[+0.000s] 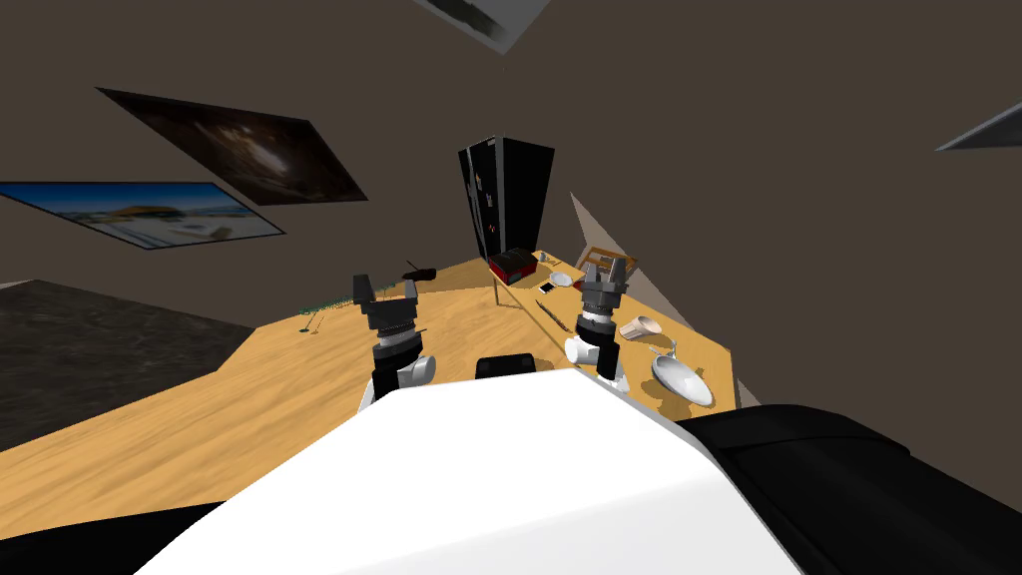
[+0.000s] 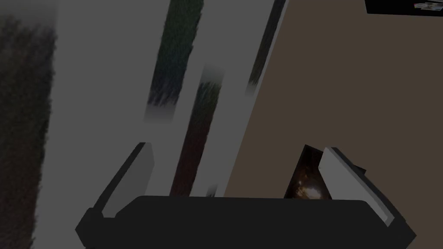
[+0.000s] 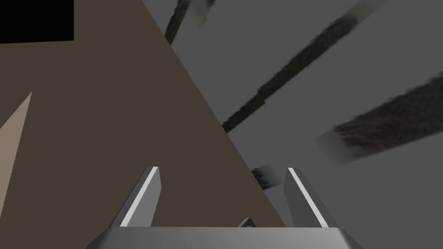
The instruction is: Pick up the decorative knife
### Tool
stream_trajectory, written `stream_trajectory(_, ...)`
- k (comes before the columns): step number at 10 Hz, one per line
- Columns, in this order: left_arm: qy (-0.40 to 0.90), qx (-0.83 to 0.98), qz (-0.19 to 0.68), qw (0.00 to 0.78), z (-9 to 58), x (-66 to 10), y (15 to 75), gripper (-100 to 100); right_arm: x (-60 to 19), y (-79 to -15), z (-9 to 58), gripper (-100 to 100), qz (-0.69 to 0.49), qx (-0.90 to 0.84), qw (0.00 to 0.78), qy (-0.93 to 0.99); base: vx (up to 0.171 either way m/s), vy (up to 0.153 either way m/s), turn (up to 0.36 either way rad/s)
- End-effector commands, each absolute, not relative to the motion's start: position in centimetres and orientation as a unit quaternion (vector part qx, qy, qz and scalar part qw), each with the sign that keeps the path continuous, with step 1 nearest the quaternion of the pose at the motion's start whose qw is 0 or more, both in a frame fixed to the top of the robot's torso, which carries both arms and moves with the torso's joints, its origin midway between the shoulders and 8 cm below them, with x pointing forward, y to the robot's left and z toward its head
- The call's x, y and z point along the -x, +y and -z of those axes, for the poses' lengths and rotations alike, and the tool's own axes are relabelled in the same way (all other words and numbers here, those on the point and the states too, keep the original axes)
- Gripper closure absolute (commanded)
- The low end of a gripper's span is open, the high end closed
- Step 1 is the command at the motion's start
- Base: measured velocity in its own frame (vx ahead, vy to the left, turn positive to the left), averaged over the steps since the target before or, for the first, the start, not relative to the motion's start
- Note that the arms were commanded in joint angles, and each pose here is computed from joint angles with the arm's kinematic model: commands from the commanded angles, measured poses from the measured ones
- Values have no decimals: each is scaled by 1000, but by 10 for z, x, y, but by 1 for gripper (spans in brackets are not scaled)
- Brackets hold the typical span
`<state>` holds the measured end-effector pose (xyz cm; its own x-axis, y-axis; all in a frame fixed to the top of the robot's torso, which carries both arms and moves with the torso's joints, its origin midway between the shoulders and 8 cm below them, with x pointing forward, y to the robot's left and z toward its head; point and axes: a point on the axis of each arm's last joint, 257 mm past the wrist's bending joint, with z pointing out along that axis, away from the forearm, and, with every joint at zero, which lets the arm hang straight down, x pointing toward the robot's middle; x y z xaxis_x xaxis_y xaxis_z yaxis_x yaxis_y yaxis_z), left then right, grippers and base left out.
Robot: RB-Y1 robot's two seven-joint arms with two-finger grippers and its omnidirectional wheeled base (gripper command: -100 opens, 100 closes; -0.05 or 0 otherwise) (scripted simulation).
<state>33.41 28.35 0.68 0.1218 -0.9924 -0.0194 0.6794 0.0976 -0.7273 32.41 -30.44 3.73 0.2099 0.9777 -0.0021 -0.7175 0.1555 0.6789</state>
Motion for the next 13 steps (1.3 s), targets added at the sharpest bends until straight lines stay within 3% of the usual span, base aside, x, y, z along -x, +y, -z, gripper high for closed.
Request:
stream_trajectory(1,269,291,606,690,-7,-334,284,0,-333,-298,-28,-100,-581,-275,722,256,9,0,42)
stream_trajectory(13,269,291,605,690,-7,-334,284,0,-404,-275,93,-100,-471,-213,714,472,33,8,75)
